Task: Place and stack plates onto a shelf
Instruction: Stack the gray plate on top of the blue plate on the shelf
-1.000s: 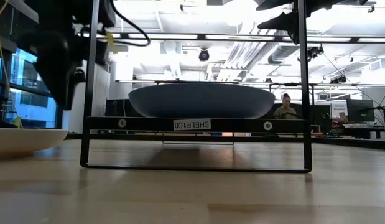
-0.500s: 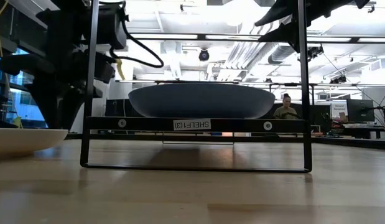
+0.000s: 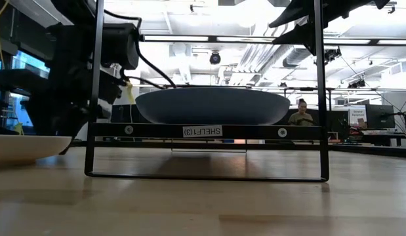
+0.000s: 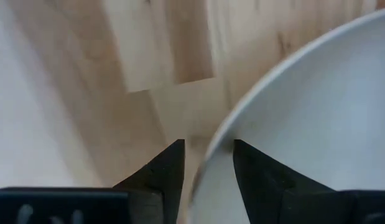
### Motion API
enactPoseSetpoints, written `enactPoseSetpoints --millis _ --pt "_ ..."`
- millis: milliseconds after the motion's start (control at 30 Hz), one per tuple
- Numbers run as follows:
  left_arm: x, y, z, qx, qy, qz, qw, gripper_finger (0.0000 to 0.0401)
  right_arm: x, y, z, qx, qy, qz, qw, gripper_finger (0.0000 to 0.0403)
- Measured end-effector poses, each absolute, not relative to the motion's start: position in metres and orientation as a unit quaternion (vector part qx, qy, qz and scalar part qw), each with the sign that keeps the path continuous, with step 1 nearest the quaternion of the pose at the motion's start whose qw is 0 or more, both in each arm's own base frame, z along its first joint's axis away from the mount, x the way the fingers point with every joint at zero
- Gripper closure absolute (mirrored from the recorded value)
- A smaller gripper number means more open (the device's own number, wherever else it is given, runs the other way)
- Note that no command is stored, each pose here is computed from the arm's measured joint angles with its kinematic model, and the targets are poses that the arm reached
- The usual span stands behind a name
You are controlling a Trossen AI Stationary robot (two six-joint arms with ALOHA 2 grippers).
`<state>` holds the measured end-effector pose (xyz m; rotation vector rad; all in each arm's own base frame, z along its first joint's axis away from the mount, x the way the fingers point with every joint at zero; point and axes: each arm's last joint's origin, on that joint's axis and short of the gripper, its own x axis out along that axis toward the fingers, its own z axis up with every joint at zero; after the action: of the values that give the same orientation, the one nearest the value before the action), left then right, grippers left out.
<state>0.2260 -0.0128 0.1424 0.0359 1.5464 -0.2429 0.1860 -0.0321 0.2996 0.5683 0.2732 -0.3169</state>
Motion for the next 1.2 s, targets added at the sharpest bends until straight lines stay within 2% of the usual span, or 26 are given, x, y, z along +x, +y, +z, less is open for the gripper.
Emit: enactPoseSetpoints --millis 67,167,233,367,467,567,700,767,1000,1100,1200 --pt "0.226 -0.014 0.142 -0.001 0.697 -0.124 0.707 0.0307 0.186 -0.032 0.3 0.278 0.134 -0.155 0.938 0.0227" --pt "0.225 -0.016 0.144 -0.034 0.695 -0.141 0.704 0.0371 0.186 -0.032 0.3 0.278 0.134 -0.155 0.938 0.0227" --pt "0.225 -0.014 0.151 -0.068 0.694 -0.141 0.703 0.0389 0.186 -0.032 0.3 0.278 0.134 -0.155 0.938 0.0227" --pt "0.218 -0.006 0.172 -0.1 0.697 -0.11 0.701 0.0394 0.186 -0.032 0.3 0.278 0.134 -0.156 0.938 0.0227" --pt "0.211 0.002 0.198 -0.114 0.683 -0.067 0.718 0.0396 0.186 -0.032 0.299 0.278 0.135 -0.156 0.938 0.0227" --pt "0.2 0.012 0.229 -0.108 0.676 0.01 0.729 0.0397 0.186 -0.032 0.299 0.278 0.137 -0.157 0.938 0.0227" --pt "0.188 0.024 0.276 -0.089 0.655 0.167 0.732 0.0398 0.186 -0.032 0.299 0.278 0.137 -0.157 0.938 0.0227" --pt "0.186 0.028 0.298 -0.095 0.632 0.204 0.742 0.0398 0.186 -0.032 0.299 0.278 0.138 -0.157 0.938 0.0227" --pt "0.199 0.041 0.348 -0.221 0.487 0.232 0.813 0.04 0.185 -0.032 0.298 0.277 0.142 -0.158 0.937 0.0227" --pt "0.215 0.044 0.347 -0.26 0.452 0.233 0.821 0.04 0.185 -0.032 0.297 0.277 0.149 -0.16 0.936 0.0227" --pt "0.239 0.039 0.335 -0.282 0.457 0.221 0.814 0.04 0.184 -0.032 0.295 0.278 0.156 -0.162 0.934 0.0227"
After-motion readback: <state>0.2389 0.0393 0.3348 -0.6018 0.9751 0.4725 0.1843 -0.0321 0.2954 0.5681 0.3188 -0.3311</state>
